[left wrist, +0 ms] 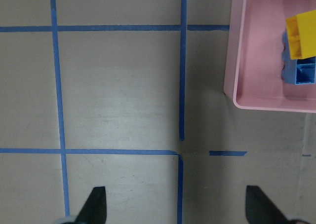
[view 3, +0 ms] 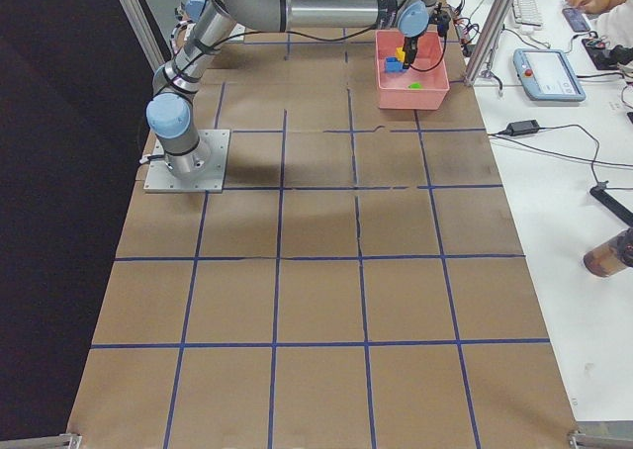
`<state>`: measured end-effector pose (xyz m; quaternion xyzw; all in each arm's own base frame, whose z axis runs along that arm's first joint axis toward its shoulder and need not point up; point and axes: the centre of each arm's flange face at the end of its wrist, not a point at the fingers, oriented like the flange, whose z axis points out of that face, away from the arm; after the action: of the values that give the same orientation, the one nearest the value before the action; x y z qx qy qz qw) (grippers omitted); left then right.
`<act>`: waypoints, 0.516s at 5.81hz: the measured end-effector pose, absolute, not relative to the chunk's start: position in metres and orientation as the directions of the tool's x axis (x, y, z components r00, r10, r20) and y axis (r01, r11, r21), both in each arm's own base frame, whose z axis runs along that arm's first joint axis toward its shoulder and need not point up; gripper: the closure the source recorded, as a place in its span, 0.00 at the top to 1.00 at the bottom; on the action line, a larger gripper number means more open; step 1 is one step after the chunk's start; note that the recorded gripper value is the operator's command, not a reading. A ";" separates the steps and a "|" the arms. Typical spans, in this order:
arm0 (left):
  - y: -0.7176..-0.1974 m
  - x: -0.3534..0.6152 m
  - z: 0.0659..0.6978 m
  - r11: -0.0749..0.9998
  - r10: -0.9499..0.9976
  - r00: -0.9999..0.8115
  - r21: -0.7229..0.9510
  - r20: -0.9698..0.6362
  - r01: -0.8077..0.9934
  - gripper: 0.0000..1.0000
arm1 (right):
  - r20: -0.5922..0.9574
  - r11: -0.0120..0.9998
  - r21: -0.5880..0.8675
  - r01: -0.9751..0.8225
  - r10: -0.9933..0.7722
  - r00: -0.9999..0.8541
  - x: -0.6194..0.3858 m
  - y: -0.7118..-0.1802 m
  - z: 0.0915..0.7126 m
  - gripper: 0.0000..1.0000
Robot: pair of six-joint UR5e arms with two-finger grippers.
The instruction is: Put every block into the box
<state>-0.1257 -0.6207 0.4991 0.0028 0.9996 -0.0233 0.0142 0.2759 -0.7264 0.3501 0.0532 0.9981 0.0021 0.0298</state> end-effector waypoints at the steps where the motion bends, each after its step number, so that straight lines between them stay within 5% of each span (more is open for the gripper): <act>1: -0.611 -0.125 0.513 0.998 0.005 -1.000 -0.064 -0.029 0.007 1.00 | -0.054 0.994 0.018 0.104 0.105 -0.993 0.271 -0.718 0.367 1.00; 3: -0.595 -0.125 0.525 1.000 0.003 -0.999 -0.022 -0.033 0.004 1.00 | -0.035 0.997 0.075 0.033 0.036 -0.999 0.223 -0.680 0.434 0.99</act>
<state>-0.1250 -0.5955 0.5255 0.0016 0.9998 -0.0112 0.0167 0.2230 -0.6802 0.4341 0.0172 0.9990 0.0371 0.0182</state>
